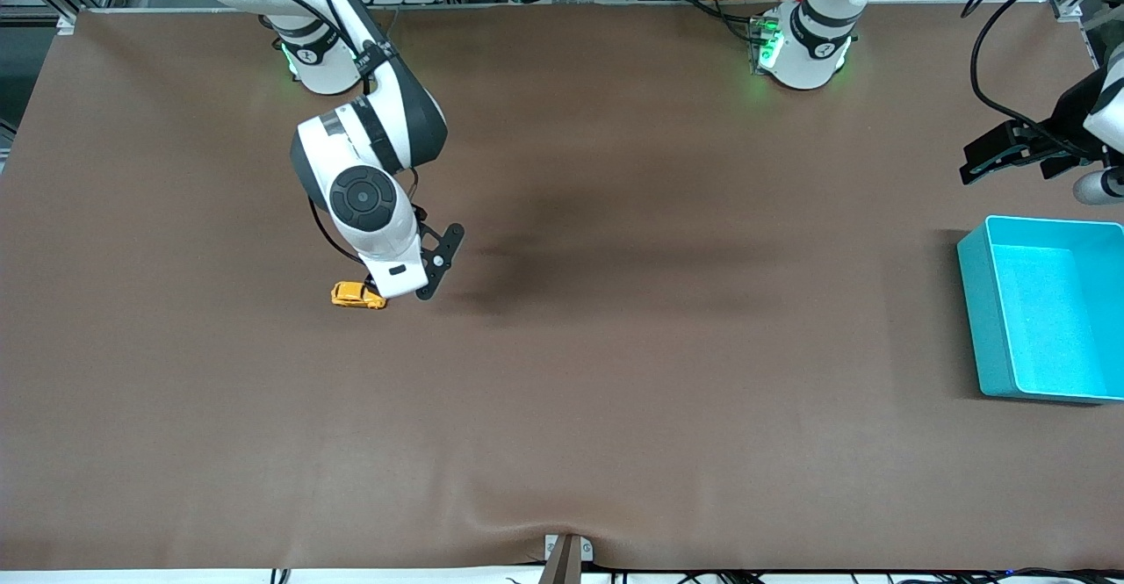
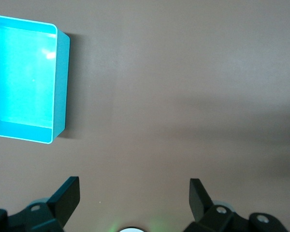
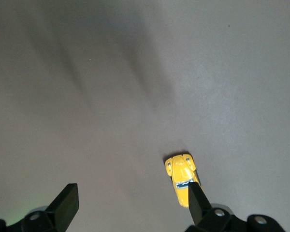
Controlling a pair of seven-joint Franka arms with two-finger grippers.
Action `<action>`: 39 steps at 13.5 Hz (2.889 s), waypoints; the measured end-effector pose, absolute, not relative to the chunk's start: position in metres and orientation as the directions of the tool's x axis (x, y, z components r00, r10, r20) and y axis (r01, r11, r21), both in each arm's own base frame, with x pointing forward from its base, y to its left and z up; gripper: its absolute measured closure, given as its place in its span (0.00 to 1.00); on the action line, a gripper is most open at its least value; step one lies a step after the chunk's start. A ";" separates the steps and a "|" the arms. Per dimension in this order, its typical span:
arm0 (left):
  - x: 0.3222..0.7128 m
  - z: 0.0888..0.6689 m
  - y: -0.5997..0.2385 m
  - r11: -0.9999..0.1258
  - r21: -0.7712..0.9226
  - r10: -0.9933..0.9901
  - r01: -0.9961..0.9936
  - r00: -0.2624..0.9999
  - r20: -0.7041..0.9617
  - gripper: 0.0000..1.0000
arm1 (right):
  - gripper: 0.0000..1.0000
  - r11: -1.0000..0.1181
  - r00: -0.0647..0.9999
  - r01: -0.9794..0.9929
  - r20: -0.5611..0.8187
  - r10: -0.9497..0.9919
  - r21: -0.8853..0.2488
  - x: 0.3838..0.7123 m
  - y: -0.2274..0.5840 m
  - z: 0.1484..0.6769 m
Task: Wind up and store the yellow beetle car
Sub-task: 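Reach the right gripper down over the yellow beetle car, then close the right gripper on the yellow car's body, then drag the held car backward along the table with the right gripper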
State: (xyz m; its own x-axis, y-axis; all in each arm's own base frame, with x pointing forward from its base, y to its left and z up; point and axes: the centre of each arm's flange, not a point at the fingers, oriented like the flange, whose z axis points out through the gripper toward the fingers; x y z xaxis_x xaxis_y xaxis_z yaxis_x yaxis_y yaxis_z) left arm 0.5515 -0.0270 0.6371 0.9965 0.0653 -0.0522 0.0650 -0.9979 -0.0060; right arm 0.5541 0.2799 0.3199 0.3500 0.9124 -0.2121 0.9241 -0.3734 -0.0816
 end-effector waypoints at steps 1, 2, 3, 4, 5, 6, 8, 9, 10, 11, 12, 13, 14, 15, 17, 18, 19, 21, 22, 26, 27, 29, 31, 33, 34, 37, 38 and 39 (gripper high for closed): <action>0.551 0.637 -0.027 -0.998 -0.006 0.065 0.065 0.996 -0.053 0.00 | 0.00 -0.335 0.314 0.939 -0.199 0.928 -0.081 0.553 0.273 0.310; 0.551 0.637 -0.027 -0.998 -0.006 0.066 0.065 0.996 -0.055 0.00 | 0.00 -0.298 0.279 0.951 -0.188 0.942 -0.082 0.552 0.263 0.298; 0.551 0.637 -0.027 -0.998 -0.006 0.066 0.065 0.996 -0.056 0.00 | 0.00 -0.266 0.248 0.960 -0.178 0.952 -0.084 0.553 0.248 0.285; 0.551 0.637 -0.027 -0.998 -0.007 0.066 0.065 0.996 -0.058 0.00 | 0.00 -0.236 0.219 0.968 -0.169 0.961 -0.088 0.554 0.230 0.274; 0.551 0.637 -0.027 -0.998 -0.007 0.066 0.066 0.996 -0.058 0.00 | 0.00 -0.200 0.184 0.975 -0.159 0.970 -0.093 0.555 0.212 0.265; 0.551 0.637 -0.027 -0.998 -0.007 0.066 0.066 0.996 -0.058 0.00 | 0.00 -0.168 0.152 0.981 -0.150 0.977 -0.098 0.558 0.195 0.259; 0.551 0.637 -0.027 -0.998 -0.007 0.066 0.066 0.996 -0.059 0.00 | 0.00 -0.131 0.116 0.986 -0.144 0.983 -0.104 0.561 0.176 0.255; 0.551 0.637 -0.027 -0.998 -0.007 0.066 0.066 0.996 -0.059 0.00 | 0.03 -0.120 0.105 0.987 -0.147 0.984 -0.102 0.562 0.175 0.256; 0.551 0.637 -0.026 -0.998 -0.007 0.066 0.066 0.996 -0.059 0.00 | 0.03 -0.108 0.093 0.989 -0.150 0.984 -0.096 0.562 0.176 0.257; 0.551 0.637 -0.026 -0.998 -0.007 0.067 0.066 0.996 -0.059 0.00 | 0.05 -0.102 0.088 0.990 -0.150 0.985 -0.093 0.561 0.178 0.257; 0.551 0.637 -0.026 -0.998 -0.007 0.067 0.066 0.996 -0.059 0.00 | 0.06 -0.099 0.084 0.991 -0.151 0.985 -0.095 0.559 0.178 0.254; 0.551 0.637 -0.026 -0.998 -0.007 0.068 0.067 0.996 -0.059 0.00 | 0.08 -0.097 0.082 0.991 -0.152 0.985 -0.095 0.556 0.178 0.251; 0.551 0.637 -0.023 -0.997 -0.007 0.072 0.071 0.996 -0.059 0.00 | 0.08 -0.093 0.079 0.992 -0.152 0.985 -0.090 0.553 0.177 0.246; 0.551 0.637 -0.018 -0.997 -0.007 0.082 0.081 0.995 -0.059 0.00 | 0.11 -0.089 0.076 0.992 -0.151 0.986 -0.086 0.550 0.175 0.241; 0.551 0.637 -0.007 -0.995 -0.007 0.101 0.100 0.993 -0.059 0.00 | 0.15 -0.092 0.080 0.993 -0.147 0.986 -0.076 0.547 0.170 0.235; 0.551 0.637 -0.005 -0.995 -0.007 0.104 0.104 0.993 -0.059 0.00 | 0.15 -0.094 0.083 0.993 -0.143 0.986 -0.067 0.547 0.168 0.233; 0.551 0.636 -0.005 -0.995 -0.007 0.104 0.104 0.993 -0.060 0.00 | 0.17 -0.094 0.085 0.994 -0.138 0.987 -0.057 0.547 0.166 0.231; 0.551 0.636 -0.005 -0.995 -0.007 0.104 0.104 0.993 -0.064 0.00 | 0.17 -0.097 0.091 0.994 -0.129 0.987 -0.042 0.545 0.162 0.226; 0.551 0.636 -0.005 -0.995 -0.008 0.104 0.104 0.992 -0.065 0.00 | 0.19 -0.100 0.095 0.994 -0.127 0.987 -0.038 0.545 0.159 0.222; 0.551 0.636 -0.006 -0.995 -0.008 0.104 0.103 0.992 -0.066 0.00 | 0.23 -0.115 0.112 0.993 -0.120 0.986 -0.025 0.548 0.148 0.204; 0.551 0.636 -0.006 -0.995 -0.008 0.104 0.103 0.992 -0.067 0.00 | 0.27 -0.116 0.112 0.993 -0.120 0.986 -0.025 0.548 0.148 0.201; 0.551 0.636 -0.006 -0.995 -0.008 0.103 0.103 0.992 -0.067 0.00 | 0.32 -0.114 0.110 0.993 -0.119 0.987 -0.023 0.548 0.148 0.196; 0.551 0.636 -0.006 -0.996 -0.007 0.086 0.086 0.994 -0.067 0.00 | 0.43 -0.114 0.110 0.993 -0.120 0.987 -0.024 0.547 0.147 0.193; 0.551 0.636 -0.006 -0.998 -0.005 0.068 0.068 0.995 -0.067 0.00 | 0.56 -0.116 0.113 0.993 -0.119 0.986 -0.022 0.548 0.146 0.193; 0.551 0.636 -0.006 -0.998 -0.005 0.065 0.065 0.996 -0.067 0.00 | 0.56 -0.119 0.116 0.993 -0.120 0.986 -0.023 0.548 0.144 0.193; 0.551 0.636 -0.006 -0.998 -0.005 0.065 0.065 0.996 -0.067 0.00 | 0.56 -0.129 0.124 0.991 -0.123 0.985 -0.033 0.550 0.133 0.192; 0.551 0.636 -0.006 -0.998 -0.005 0.065 0.065 0.996 -0.067 0.00 | 0.56 -0.131 0.125 0.991 -0.125 0.984 -0.036 0.550 0.129 0.192; 0.550 0.636 -0.006 -0.998 -0.005 0.065 0.065 0.996 -0.068 0.00 | 0.56 -0.130 0.124 0.991 -0.125 0.984 -0.040 0.551 0.126 0.192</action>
State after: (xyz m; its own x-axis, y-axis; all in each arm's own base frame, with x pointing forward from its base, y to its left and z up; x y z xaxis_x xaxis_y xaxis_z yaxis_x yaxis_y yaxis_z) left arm 0.5504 -0.0061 0.6357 0.9955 0.0650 -0.0684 0.0648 -0.9979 -0.0053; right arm 0.5507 0.1256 0.1917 0.1242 0.9843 -0.1254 0.9907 -0.1301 -0.0396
